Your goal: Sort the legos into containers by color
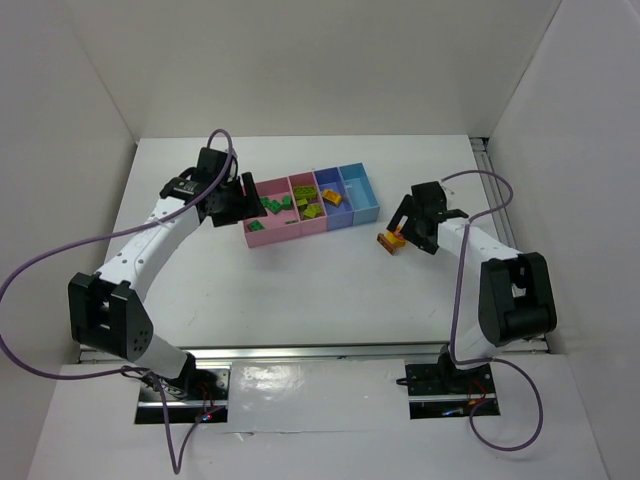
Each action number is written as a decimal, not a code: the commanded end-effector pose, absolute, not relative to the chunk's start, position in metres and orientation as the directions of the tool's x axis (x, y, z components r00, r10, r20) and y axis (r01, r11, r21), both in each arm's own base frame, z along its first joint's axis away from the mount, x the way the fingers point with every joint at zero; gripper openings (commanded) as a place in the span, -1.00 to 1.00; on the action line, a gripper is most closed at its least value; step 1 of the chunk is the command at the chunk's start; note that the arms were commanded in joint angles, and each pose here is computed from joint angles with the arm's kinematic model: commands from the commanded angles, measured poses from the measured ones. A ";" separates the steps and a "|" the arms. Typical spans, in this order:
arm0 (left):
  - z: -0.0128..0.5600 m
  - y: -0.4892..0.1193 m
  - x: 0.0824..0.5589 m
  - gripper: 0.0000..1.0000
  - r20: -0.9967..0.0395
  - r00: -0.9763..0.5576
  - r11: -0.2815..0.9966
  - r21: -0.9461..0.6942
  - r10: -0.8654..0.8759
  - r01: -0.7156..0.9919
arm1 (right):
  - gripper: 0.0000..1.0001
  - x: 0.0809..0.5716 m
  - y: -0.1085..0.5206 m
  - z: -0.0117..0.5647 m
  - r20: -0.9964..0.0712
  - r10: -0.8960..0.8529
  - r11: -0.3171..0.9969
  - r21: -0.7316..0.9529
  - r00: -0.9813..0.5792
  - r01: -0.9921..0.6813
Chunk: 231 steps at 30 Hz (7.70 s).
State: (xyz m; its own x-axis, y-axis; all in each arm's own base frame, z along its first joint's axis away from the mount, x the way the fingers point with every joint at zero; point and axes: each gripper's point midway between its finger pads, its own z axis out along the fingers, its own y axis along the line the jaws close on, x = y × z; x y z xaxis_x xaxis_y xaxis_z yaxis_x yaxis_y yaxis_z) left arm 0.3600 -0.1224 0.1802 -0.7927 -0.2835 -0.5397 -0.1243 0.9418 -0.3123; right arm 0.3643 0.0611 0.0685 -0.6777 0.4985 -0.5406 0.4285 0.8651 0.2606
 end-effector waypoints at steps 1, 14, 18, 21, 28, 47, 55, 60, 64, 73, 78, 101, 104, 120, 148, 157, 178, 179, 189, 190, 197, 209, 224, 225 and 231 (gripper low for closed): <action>0.195 -0.126 0.366 0.52 -0.574 -0.767 0.939 -0.327 -0.288 -0.108 | 0.92 0.377 0.072 0.084 -0.555 0.586 0.810 0.372 -0.590 0.454; 0.190 -0.127 0.359 0.46 -0.575 -0.772 0.943 -0.320 -0.272 -0.093 | 0.99 0.404 0.074 0.059 -0.575 0.544 0.832 0.273 -0.612 0.483; 0.186 -0.125 0.358 0.46 -0.575 -0.776 0.948 -0.303 -0.261 -0.094 | 0.99 0.408 0.076 0.049 -0.589 0.516 0.845 0.231 -0.622 0.483; 0.182 -0.129 0.354 0.44 -0.564 -0.787 0.948 -0.306 -0.251 -0.083 | 0.99 0.409 0.079 0.042 -0.586 0.517 0.843 0.224 -0.624 0.488; 0.180 -0.134 0.353 0.44 -0.561 -0.792 0.948 -0.312 -0.243 -0.070 | 0.99 0.411 0.089 0.042 -0.585 0.516 0.847 0.237 -0.626 0.477; 0.170 -0.132 0.349 0.44 -0.547 -0.802 0.949 -0.305 -0.240 -0.076 | 1.00 0.367 0.061 0.039 -0.594 0.388 0.882 0.016 -0.705 0.472; 0.171 -0.133 0.350 0.44 -0.549 -0.800 0.949 -0.306 -0.240 -0.075 | 1.00 0.361 0.088 0.042 -0.514 0.541 0.825 0.170 -0.666 0.539; 0.168 -0.132 0.348 0.44 -0.543 -0.805 0.950 -0.303 -0.239 -0.077 | 0.91 0.362 0.097 0.041 -0.486 0.593 0.796 0.233 -0.642 0.559; 0.168 -0.132 0.348 0.44 -0.543 -0.805 0.950 -0.303 -0.239 -0.077 | 0.60 0.363 0.095 0.035 -0.512 0.555 0.814 0.176 -0.655 0.553; 0.167 -0.132 0.348 0.44 -0.546 -0.806 0.952 -0.298 -0.230 -0.070 | 0.83 0.379 0.084 0.032 -0.592 0.435 0.873 0.093 -0.679 0.479; 0.167 -0.132 0.348 0.44 -0.546 -0.806 0.952 -0.298 -0.230 -0.070 | 0.84 0.383 0.082 0.027 -0.596 0.383 0.894 0.045 -0.706 0.446; 0.176 -0.272 0.313 0.64 -0.421 -0.906 0.607 -0.733 -0.049 0.308 | -0.17 0.390 0.135 0.131 -0.629 0.395 0.914 0.342 -0.669 0.217; 0.195 -0.304 0.310 0.69 -0.389 -0.916 0.457 -0.835 -0.098 0.305 | -0.17 0.384 0.145 0.143 -0.619 0.401 0.905 0.384 -0.675 0.185; 0.179 -0.367 0.324 0.73 -0.504 -0.836 0.484 -0.800 -0.219 0.356 | -0.15 0.381 0.207 0.182 -0.574 0.428 0.833 0.550 -0.698 0.058; 0.184 -0.365 0.359 0.05 -0.522 -0.795 0.516 -0.794 -0.307 0.322 | -0.12 0.377 0.224 0.181 -0.543 0.412 0.806 0.591 -0.732 0.015; 0.181 -0.366 0.359 -0.74 -0.487 -0.813 0.515 -0.809 -0.318 0.283 | -0.12 0.374 0.225 0.178 -0.529 0.414 0.802 0.597 -0.740 0.022; 0.110 -0.333 0.338 -1.00 -0.433 -0.869 0.699 -0.698 -0.239 0.156 | -0.15 0.376 0.198 0.157 -0.508 0.447 0.818 0.565 -0.736 0.107; 0.108 -0.332 0.337 -1.00 -0.434 -0.871 0.705 -0.692 -0.230 0.158 | -0.15 0.377 0.196 0.157 -0.512 0.449 0.821 0.560 -0.732 0.112; 0.098 -0.319 0.328 -1.00 -0.474 -0.866 0.748 -0.631 -0.162 0.205 | -0.15 0.377 0.180 0.140 -0.485 0.477 0.820 0.546 -0.733 0.172; 0.101 -0.316 0.329 -1.00 -0.492 -0.855 0.758 -0.617 -0.162 0.211 | -0.15 0.376 0.177 0.135 -0.490 0.470 0.829 0.531 -0.734 0.176; 0.148 -0.321 0.374 -1.00 -0.520 -0.850 0.767 -0.575 -0.076 0.283 | -0.15 0.362 0.146 0.105 -0.502 0.456 0.871 0.421 -0.735 0.253; 0.160 -0.381 0.472 -1.00 -0.548 -0.831 0.732 -0.604 -0.094 0.315 | -0.15 0.330 0.110 0.115 -0.536 0.462 0.882 0.359 -0.707 0.305; 0.161 -0.397 0.515 0.45 -0.642 -0.759 0.714 -0.581 -0.106 0.391 | -0.15 0.315 0.117 0.102 -0.495 0.466 0.874 0.388 -0.733 0.293; 0.163 -0.391 0.514 0.47 -0.643 -0.759 0.714 -0.579 -0.102 0.394 | -0.15 0.315 0.116 0.099 -0.490 0.465 0.875 0.383 -0.737 0.297; 0.227 -0.382 0.471 0.56 -0.702 -0.705 0.592 -0.611 -0.100 0.525 | -0.15 0.313 0.121 0.096 -0.470 0.461 0.873 0.393 -0.752 0.289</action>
